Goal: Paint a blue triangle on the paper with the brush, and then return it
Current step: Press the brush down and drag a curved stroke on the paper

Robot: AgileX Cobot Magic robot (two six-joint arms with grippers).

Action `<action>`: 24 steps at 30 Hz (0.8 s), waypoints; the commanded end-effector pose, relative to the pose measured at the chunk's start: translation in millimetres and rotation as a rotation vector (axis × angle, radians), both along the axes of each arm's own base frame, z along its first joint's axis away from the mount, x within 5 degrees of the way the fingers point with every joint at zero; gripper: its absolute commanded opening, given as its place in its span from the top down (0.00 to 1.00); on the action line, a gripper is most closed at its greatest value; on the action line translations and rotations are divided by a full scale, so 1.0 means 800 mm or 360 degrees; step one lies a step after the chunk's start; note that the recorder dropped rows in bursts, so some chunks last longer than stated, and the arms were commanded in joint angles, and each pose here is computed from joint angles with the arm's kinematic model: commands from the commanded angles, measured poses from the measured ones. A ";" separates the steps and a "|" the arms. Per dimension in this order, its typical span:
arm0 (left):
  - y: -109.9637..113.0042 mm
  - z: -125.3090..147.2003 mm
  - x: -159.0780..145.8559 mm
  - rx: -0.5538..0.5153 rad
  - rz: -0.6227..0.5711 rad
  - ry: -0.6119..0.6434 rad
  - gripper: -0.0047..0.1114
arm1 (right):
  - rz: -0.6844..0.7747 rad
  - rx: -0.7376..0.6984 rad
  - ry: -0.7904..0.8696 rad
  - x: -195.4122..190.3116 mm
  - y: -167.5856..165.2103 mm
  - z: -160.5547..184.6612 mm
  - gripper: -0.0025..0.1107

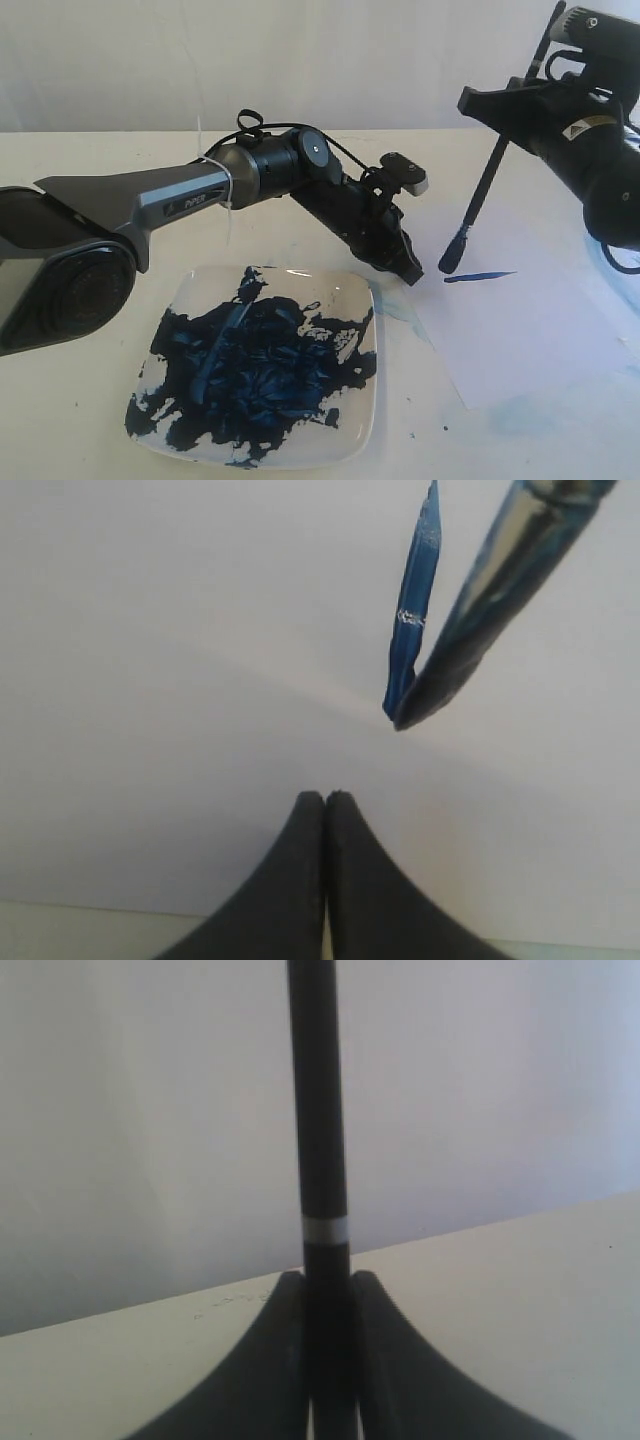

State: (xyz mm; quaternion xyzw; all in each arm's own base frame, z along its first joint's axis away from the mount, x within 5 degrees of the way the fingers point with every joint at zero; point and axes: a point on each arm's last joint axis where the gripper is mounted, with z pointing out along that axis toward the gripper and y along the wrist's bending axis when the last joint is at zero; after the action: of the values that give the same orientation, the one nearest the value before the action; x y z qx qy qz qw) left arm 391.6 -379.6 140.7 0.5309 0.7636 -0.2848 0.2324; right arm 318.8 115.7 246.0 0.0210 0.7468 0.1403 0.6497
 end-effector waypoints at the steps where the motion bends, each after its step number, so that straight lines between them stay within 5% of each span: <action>1: 0.002 -0.011 -0.007 0.0064 -0.0064 0.0074 0.96 | 0.0008 -0.0007 -0.0033 0.000 0.001 0.001 0.98; 24: 0.005 -0.013 -0.012 0.0109 -0.0118 0.0114 0.96 | -0.0028 -0.0042 -0.0001 0.003 -0.001 -0.007 0.98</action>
State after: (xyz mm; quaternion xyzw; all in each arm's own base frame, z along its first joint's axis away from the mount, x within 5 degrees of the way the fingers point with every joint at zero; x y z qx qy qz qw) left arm 389.3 -378.9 139.9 0.5364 0.7624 -0.2872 0.2202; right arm 321.4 115.5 239.1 0.0200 0.7526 0.1291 0.6454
